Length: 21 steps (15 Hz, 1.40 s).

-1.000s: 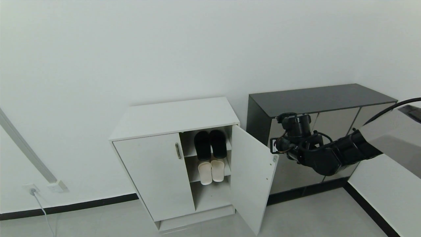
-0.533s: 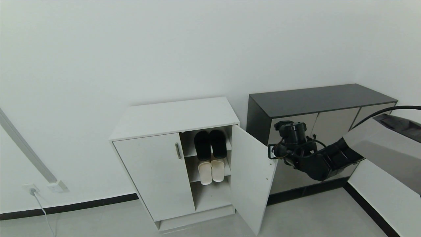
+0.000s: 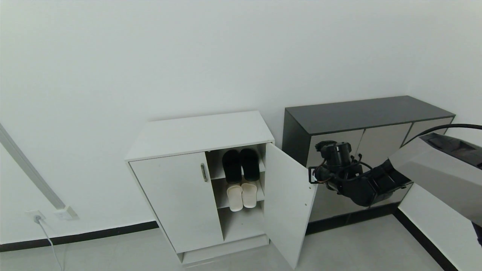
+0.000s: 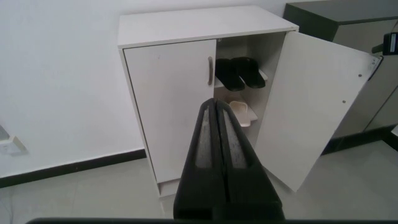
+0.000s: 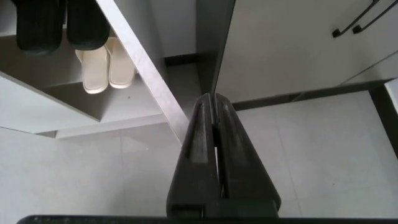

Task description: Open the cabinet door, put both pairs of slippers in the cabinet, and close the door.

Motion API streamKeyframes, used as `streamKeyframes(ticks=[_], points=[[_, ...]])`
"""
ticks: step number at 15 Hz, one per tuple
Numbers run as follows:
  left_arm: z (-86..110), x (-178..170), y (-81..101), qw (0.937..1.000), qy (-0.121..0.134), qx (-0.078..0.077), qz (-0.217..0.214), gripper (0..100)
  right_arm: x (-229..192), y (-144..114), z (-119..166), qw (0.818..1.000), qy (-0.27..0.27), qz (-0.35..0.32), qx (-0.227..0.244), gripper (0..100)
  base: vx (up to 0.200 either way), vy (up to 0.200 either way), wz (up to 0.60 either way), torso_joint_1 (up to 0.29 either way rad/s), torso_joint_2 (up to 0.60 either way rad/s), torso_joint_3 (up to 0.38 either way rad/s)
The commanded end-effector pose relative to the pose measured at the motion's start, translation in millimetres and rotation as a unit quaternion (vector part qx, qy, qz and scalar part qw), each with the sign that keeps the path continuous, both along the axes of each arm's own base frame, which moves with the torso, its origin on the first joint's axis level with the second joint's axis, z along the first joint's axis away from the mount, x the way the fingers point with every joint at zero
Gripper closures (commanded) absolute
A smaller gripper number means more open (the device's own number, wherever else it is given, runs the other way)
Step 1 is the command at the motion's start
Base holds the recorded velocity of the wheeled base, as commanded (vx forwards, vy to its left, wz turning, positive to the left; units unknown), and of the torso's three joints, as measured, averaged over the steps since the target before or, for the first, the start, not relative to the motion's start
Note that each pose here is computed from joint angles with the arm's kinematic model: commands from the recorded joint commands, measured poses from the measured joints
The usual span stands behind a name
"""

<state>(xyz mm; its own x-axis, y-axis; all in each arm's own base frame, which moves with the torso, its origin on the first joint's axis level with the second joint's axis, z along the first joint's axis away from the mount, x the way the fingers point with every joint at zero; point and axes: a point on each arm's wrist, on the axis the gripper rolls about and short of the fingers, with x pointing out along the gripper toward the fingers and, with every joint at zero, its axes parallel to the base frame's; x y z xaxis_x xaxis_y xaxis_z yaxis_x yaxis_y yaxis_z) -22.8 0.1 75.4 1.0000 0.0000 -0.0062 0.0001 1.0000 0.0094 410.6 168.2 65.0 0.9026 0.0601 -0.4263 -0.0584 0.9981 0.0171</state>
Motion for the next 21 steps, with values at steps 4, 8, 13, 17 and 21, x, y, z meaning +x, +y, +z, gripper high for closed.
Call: streamKeyframes(ticks=[4, 8, 13, 17, 21], points=[[0.0, 0, 0.0, 1.0000, 0.000, 0.000, 0.000, 100, -11, 13, 1, 1.000, 0.005, 0.018, -0.004, 100, 0.000, 0.000, 0.00, 0.000, 0.00, 0.000], [0.0, 0, 0.0, 1.0000, 0.000, 0.000, 0.000, 100, -32, 37, 0, 0.998, 0.012, 0.053, -0.006, 100, 0.000, 0.000, 0.00, 0.000, 0.00, 0.000], [0.0, 0, 0.0, 1.0000, 0.000, 0.000, 0.000, 100, -75, 64, 26, 0.992, 0.004, 0.120, 0.029, 100, 0.000, 0.000, 0.00, 0.000, 0.00, 0.000], [0.0, 0, 0.0, 1.0000, 0.000, 0.000, 0.000, 100, -102, 71, 33, 0.986, 0.006, 0.162, 0.037, 100, 0.000, 0.000, 0.00, 0.000, 0.00, 0.000], [0.0, 0, 0.0, 1.0000, 0.000, 0.000, -0.001, 100, -109, 72, 33, 0.984, 0.004, 0.174, 0.027, 100, 0.000, 0.000, 0.00, 0.000, 0.00, 0.000]])
